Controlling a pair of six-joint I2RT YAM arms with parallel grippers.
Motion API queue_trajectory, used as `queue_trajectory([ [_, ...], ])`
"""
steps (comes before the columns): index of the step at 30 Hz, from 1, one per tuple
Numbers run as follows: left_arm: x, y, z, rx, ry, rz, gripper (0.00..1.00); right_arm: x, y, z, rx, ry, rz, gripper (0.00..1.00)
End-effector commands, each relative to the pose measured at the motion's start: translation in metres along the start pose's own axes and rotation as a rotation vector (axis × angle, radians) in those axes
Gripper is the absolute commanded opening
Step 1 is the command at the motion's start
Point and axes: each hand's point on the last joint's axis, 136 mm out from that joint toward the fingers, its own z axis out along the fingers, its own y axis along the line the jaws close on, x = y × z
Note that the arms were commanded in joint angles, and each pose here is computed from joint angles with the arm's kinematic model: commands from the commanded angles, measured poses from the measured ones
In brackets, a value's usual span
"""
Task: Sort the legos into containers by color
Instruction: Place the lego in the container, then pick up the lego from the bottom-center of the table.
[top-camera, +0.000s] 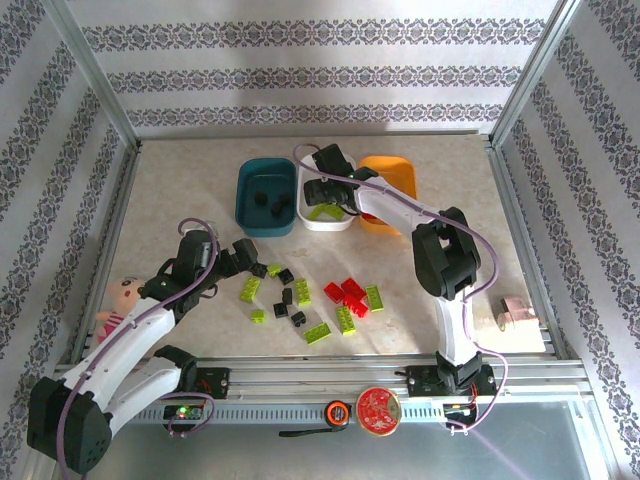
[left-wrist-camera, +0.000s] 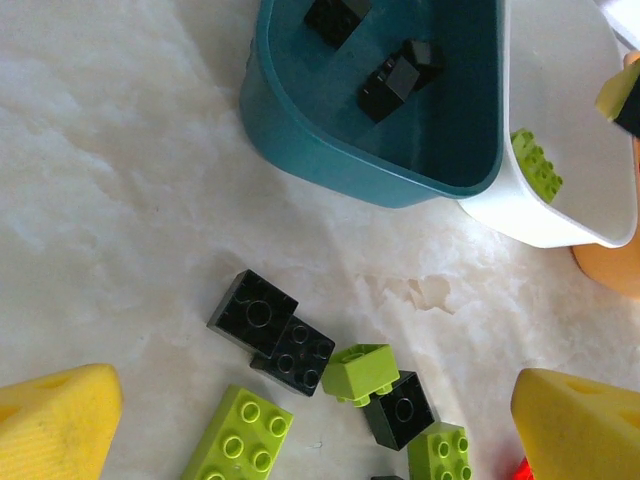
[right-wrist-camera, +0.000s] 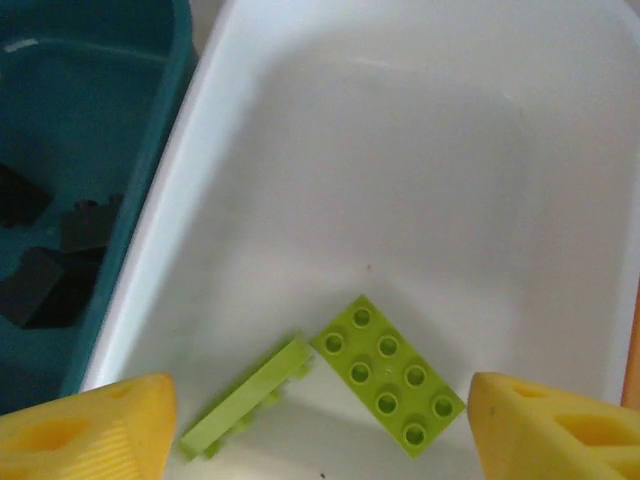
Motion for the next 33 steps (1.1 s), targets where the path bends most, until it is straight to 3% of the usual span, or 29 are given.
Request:
queue_trajectory([
  [1,0.004,0.006,0.002,-0.021,0.034,0.023,1.0,-0.024,0.002,-0.03,-0.01,-0.072,0.026,0.8],
  [8,0.013,0.007,0.013,-0.037,0.102,0.034,1.0,0.006,0.024,-0.067,-0.123,-0.065,-0.013,0.83],
  [16,0.003,0.011,0.011,-0.058,0.039,0.025,1.0,0.116,0.071,-0.073,-0.239,0.143,-0.102,0.87],
  [22,0.004,0.012,0.011,-0.057,0.035,0.021,1.0,0.167,0.102,-0.061,-0.299,0.26,-0.129,0.86],
  [33,0.009,0.017,0.011,-0.067,0.042,0.023,1.0,0.227,0.094,-0.063,-0.243,0.372,-0.199,0.75],
])
